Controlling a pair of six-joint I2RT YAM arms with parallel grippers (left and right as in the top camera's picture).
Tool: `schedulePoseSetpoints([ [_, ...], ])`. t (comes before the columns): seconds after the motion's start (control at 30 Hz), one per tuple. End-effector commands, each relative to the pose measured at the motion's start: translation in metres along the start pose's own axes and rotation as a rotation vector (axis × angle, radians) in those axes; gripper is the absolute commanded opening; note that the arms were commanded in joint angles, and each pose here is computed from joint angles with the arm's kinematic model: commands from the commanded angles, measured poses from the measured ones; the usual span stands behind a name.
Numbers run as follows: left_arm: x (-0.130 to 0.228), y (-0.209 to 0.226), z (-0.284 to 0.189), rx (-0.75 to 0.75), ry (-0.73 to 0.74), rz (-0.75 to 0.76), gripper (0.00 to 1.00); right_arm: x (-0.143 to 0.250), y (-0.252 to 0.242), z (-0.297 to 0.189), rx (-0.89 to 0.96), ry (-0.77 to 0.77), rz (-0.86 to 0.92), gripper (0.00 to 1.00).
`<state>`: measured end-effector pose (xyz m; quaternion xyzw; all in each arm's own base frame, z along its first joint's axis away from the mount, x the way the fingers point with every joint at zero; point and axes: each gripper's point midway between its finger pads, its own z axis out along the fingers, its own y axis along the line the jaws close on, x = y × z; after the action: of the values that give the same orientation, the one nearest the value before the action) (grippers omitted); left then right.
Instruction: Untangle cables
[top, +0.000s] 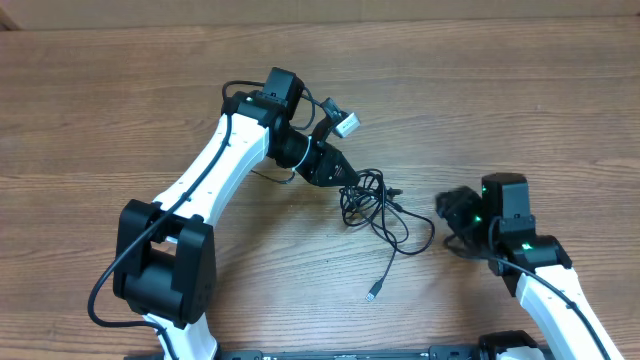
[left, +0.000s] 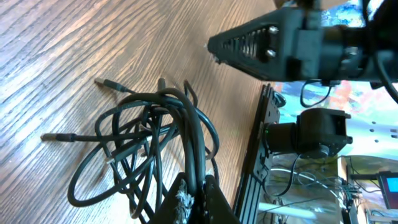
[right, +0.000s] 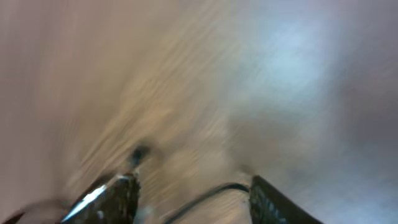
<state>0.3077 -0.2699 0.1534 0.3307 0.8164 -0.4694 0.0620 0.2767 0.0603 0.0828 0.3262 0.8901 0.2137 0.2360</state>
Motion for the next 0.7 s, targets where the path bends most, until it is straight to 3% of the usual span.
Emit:
schedulePoseSetpoints([
  [0.0, -0.014, -0.013, -0.013, -0.008, -0.043, 0.051, 0.04, 0.027, 0.037, -0.007, -0.237, 0.127, -0.453, 0.57],
  [0.07, -0.014, -0.013, -0.014, -0.009, -0.046, 0.055, 0.04, 0.032, 0.042, -0.009, -0.278, 0.136, -0.562, 0.58],
  [0.13, -0.016, -0.013, -0.014, -0.009, -0.048, 0.058, 0.04, 0.037, 0.046, -0.011, -0.326, 0.140, -0.691, 0.66],
  [0.23, -0.019, -0.015, -0.016, -0.009, -0.054, 0.067, 0.04, 0.046, 0.051, -0.014, -0.391, 0.151, -0.842, 0.67],
  [0.47, -0.023, -0.017, -0.018, -0.011, -0.061, 0.077, 0.04, 0.051, 0.039, 0.002, -0.367, 0.196, -0.917, 0.57],
  [0.67, -0.022, -0.017, -0.018, -0.010, -0.059, 0.074, 0.04, 0.056, 0.017, 0.027, -0.279, 0.279, -0.880, 0.53],
])
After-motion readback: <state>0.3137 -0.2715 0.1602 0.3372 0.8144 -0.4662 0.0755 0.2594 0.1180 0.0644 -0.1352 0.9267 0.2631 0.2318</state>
